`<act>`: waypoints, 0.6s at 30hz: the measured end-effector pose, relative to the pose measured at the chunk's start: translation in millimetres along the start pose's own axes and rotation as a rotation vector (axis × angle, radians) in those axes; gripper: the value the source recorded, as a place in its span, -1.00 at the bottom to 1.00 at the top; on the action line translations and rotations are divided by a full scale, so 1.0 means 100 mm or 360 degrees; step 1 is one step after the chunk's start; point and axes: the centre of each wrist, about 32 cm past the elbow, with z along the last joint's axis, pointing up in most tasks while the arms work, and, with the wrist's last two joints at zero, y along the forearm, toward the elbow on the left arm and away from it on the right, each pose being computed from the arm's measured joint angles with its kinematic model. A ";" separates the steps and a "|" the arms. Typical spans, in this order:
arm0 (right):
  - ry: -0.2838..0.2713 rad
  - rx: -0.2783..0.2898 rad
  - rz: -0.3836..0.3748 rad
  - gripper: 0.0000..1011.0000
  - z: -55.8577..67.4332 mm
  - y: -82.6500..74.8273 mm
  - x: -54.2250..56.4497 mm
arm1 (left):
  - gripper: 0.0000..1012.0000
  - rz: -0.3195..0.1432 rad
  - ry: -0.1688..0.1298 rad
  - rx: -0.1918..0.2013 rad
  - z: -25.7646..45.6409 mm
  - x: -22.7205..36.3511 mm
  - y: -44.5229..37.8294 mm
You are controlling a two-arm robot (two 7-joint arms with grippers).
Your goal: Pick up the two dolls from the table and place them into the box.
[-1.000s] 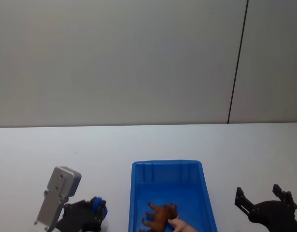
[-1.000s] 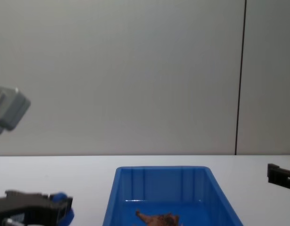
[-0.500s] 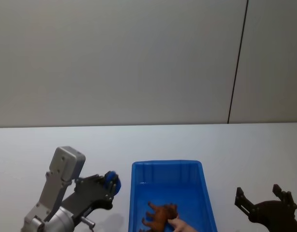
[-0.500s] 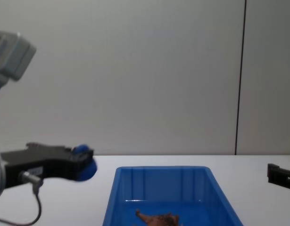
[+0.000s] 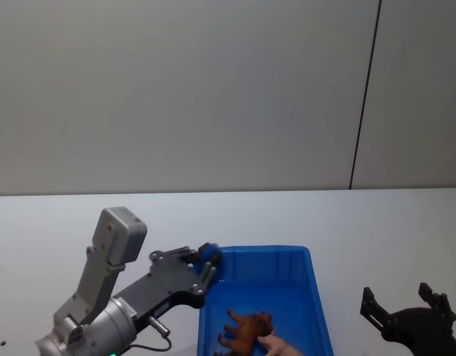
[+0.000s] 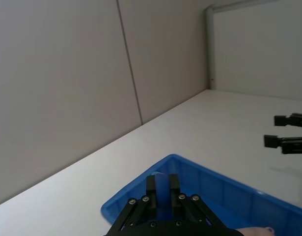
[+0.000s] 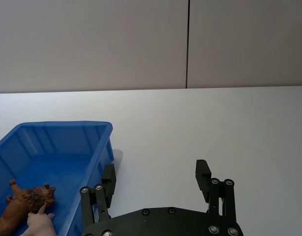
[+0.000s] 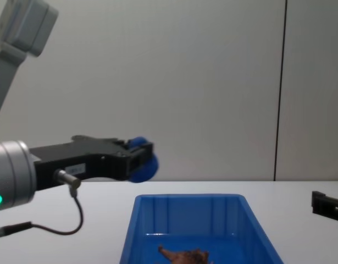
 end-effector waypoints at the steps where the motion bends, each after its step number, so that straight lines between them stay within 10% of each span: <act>1: 0.0000 0.0000 0.0000 0.98 0.00 0.00 0.00 | -0.73 -0.0016 0.0001 -0.0008 0.001 0.000 -0.007; 18: 0.0000 0.0000 0.0000 0.98 0.00 0.00 0.00 | 0.32 -0.0328 0.0034 -0.0143 -0.010 0.011 -0.247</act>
